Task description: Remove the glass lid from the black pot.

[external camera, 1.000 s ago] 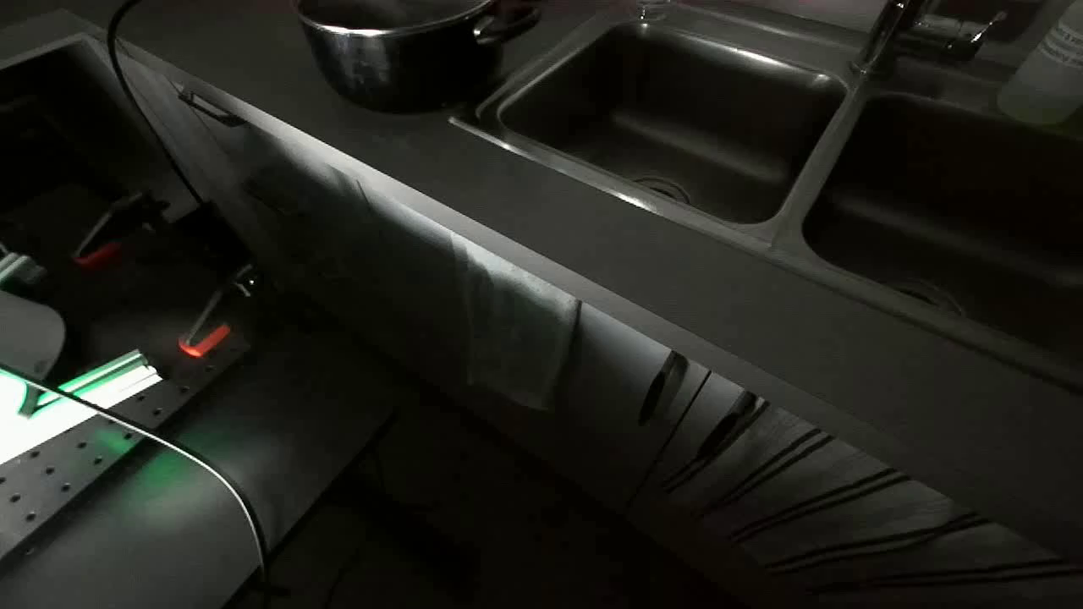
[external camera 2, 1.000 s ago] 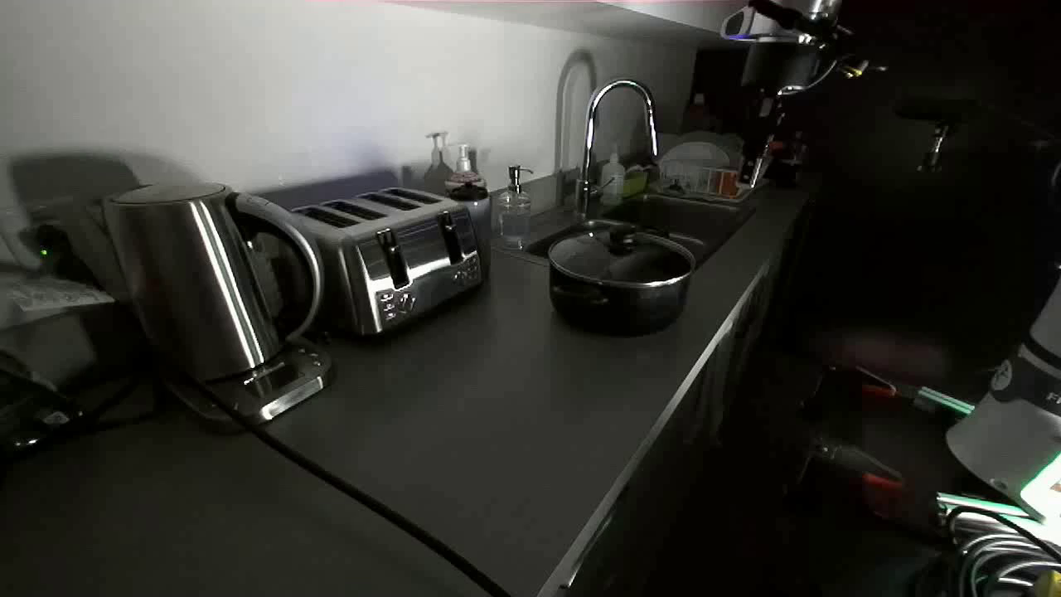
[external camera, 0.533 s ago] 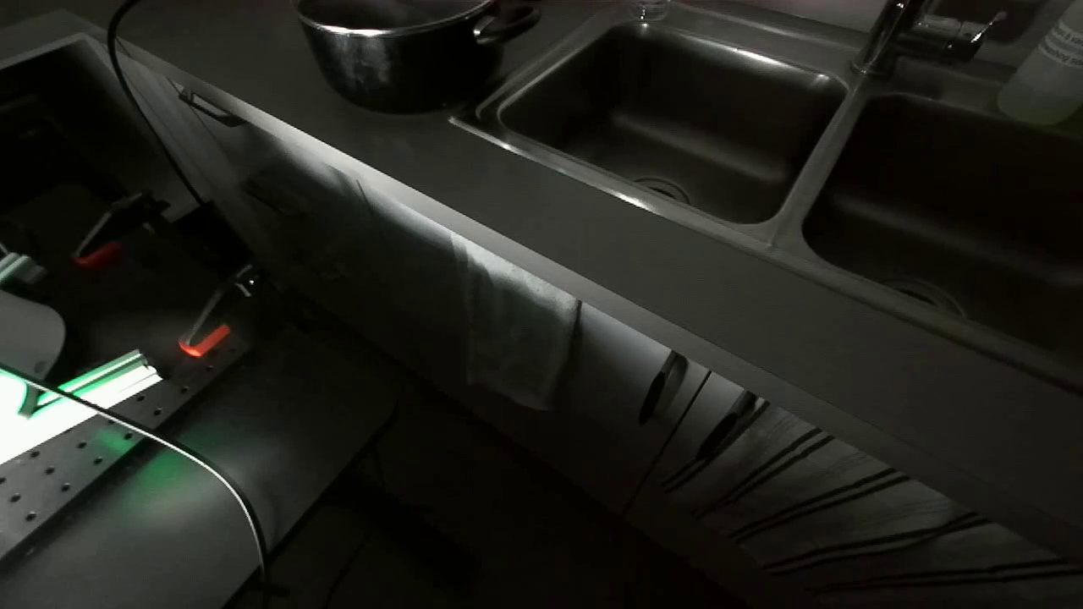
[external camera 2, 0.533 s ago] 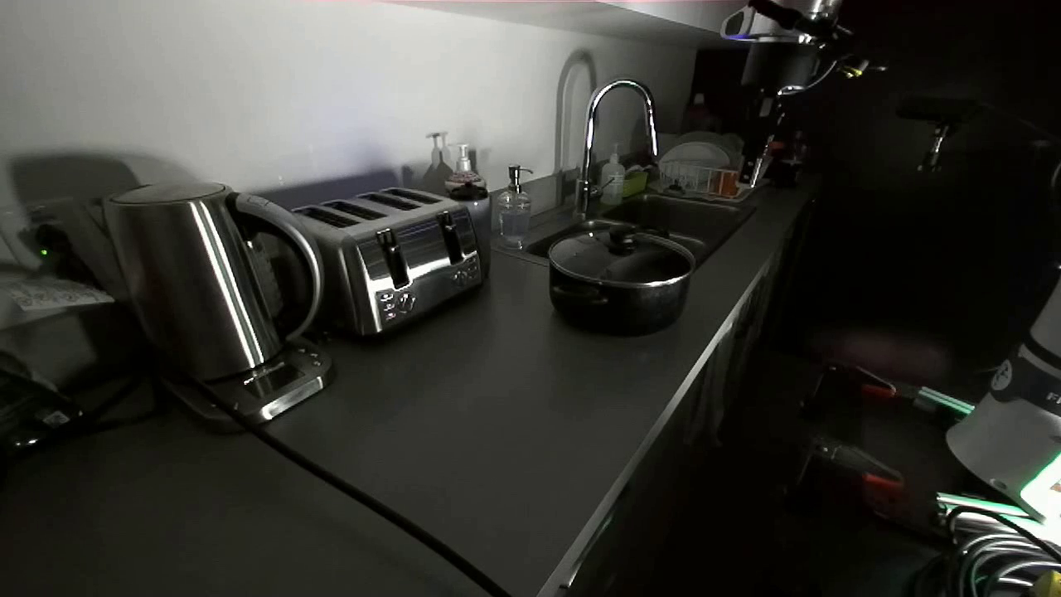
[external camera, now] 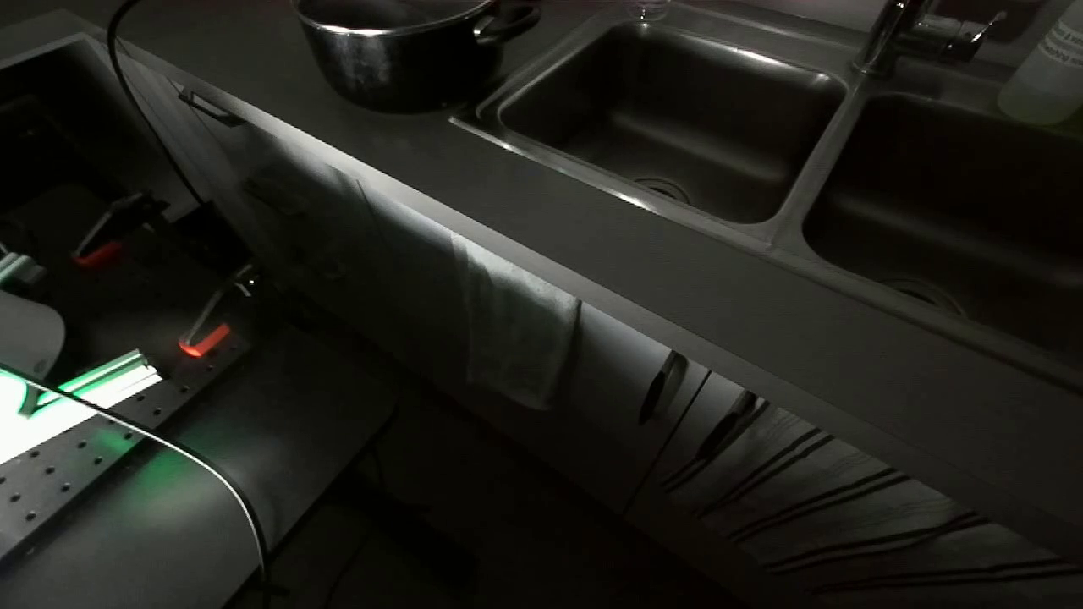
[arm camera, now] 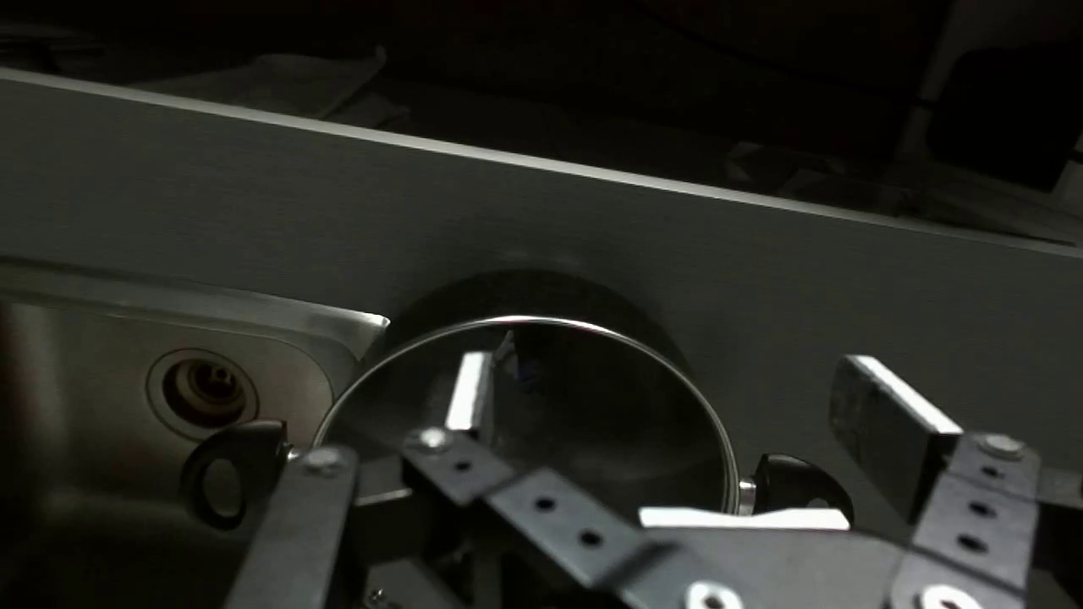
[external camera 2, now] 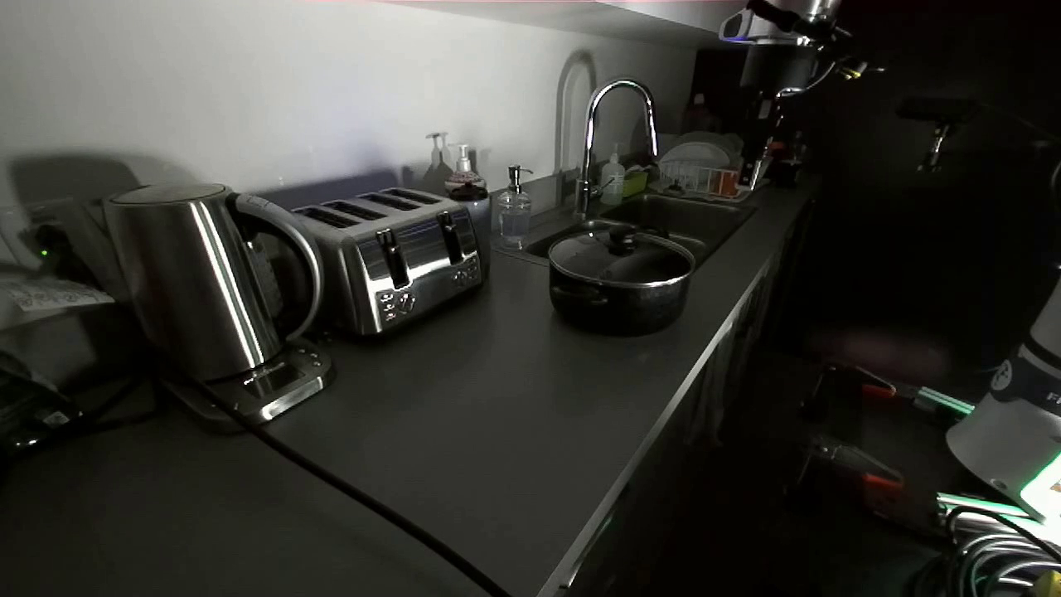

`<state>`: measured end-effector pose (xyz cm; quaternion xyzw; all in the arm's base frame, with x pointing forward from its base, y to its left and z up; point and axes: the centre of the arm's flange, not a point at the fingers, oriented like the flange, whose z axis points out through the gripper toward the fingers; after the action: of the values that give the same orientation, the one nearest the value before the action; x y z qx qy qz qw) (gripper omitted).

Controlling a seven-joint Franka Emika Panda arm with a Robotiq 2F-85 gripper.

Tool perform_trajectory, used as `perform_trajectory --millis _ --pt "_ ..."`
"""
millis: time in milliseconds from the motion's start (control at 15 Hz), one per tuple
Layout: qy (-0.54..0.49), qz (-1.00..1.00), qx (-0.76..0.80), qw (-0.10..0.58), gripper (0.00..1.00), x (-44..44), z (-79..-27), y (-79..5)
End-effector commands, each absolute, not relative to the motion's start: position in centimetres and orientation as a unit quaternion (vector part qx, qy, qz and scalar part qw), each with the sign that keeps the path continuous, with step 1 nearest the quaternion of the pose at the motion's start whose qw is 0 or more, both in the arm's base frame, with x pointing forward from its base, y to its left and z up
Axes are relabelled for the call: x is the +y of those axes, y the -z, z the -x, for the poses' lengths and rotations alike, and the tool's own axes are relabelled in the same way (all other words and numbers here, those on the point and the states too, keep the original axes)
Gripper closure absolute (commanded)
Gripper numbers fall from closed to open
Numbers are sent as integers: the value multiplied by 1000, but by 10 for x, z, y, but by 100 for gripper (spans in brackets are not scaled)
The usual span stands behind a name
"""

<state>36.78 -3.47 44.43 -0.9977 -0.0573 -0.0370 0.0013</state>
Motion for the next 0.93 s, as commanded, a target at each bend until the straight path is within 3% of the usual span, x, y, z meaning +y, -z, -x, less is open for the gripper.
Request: perform_trajectory --millis 0,867 --pt "28 998 -51 -14 0 -27 -394 -434" --pt "11 998 -1 -57 0 -32 -513 -407"
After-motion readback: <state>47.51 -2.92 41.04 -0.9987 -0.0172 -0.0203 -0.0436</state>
